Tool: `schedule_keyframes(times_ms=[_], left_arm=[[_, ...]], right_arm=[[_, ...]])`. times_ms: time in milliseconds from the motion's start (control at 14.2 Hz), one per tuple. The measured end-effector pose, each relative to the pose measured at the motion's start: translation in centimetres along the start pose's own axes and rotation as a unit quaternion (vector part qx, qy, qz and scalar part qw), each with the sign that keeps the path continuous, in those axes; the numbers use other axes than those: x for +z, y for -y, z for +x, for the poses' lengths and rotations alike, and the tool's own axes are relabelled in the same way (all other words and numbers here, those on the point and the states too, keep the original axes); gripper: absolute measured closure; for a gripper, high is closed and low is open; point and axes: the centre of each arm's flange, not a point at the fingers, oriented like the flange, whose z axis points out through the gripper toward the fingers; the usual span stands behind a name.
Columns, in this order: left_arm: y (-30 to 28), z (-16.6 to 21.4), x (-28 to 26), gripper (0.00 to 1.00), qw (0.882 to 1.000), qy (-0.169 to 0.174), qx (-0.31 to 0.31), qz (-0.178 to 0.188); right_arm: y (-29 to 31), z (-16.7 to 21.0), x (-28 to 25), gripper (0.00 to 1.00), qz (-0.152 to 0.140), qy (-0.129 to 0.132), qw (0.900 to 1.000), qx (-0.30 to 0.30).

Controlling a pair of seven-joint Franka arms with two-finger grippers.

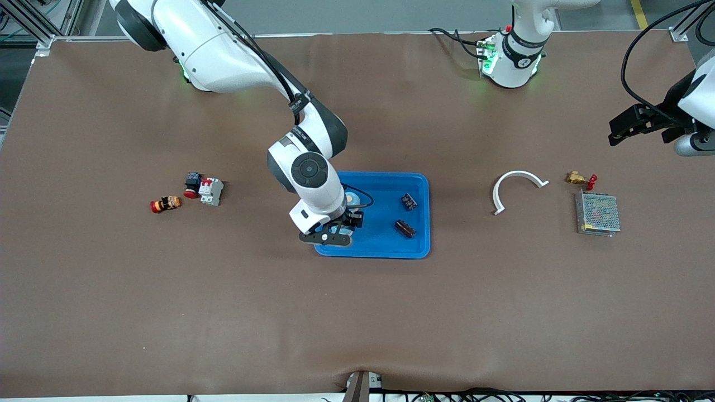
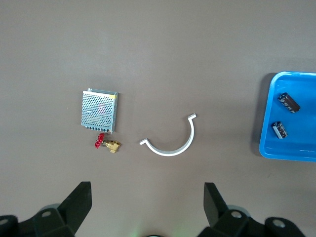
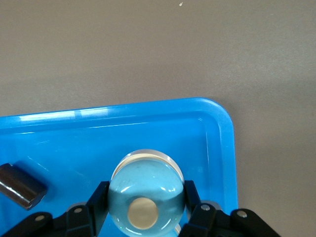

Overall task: Place electrolytic capacitor and blue bell in tray
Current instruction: 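Lower the bell into the tray beside the other bell and open the right gripper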

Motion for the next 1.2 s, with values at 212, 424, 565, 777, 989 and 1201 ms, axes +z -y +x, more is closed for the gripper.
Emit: schedule_keyframes(times_ms=[212, 424, 565, 777, 989, 1201], left_arm=[[0.0, 0.0, 0.0, 0.00, 1.000, 0.000, 0.000, 0.000], [0.1, 0.0, 0.0, 0.00, 1.000, 0.000, -0.001, 0.000], [0.1, 0.0, 0.0, 0.00, 1.000, 0.000, -0.001, 0.000], [0.1, 0.0, 0.0, 0.00, 1.000, 0.000, -0.001, 0.000], [0.1, 0.0, 0.0, 0.00, 1.000, 0.000, -0.001, 0.000], [0.1, 0.0, 0.0, 0.00, 1.000, 0.000, -0.001, 0.000]], right_arm=[[0.2, -0.4, 1.8, 0.35, -0.001, -0.003, 1.000, -0.004], [0.3, -0.7, 3.5, 0.35, -0.002, -0.005, 1.000, -0.007], [0.1, -0.7, 4.2, 0.35, -0.007, -0.007, 1.000, -0.010], [0.0, -0.7, 4.9, 0.35, -0.007, -0.010, 1.000, -0.011], [0.0, -0.7, 5.4, 0.35, -0.006, -0.011, 1.000, -0.012], [0.0, -0.8, 5.5, 0.35, -0.007, -0.011, 1.000, -0.013]])
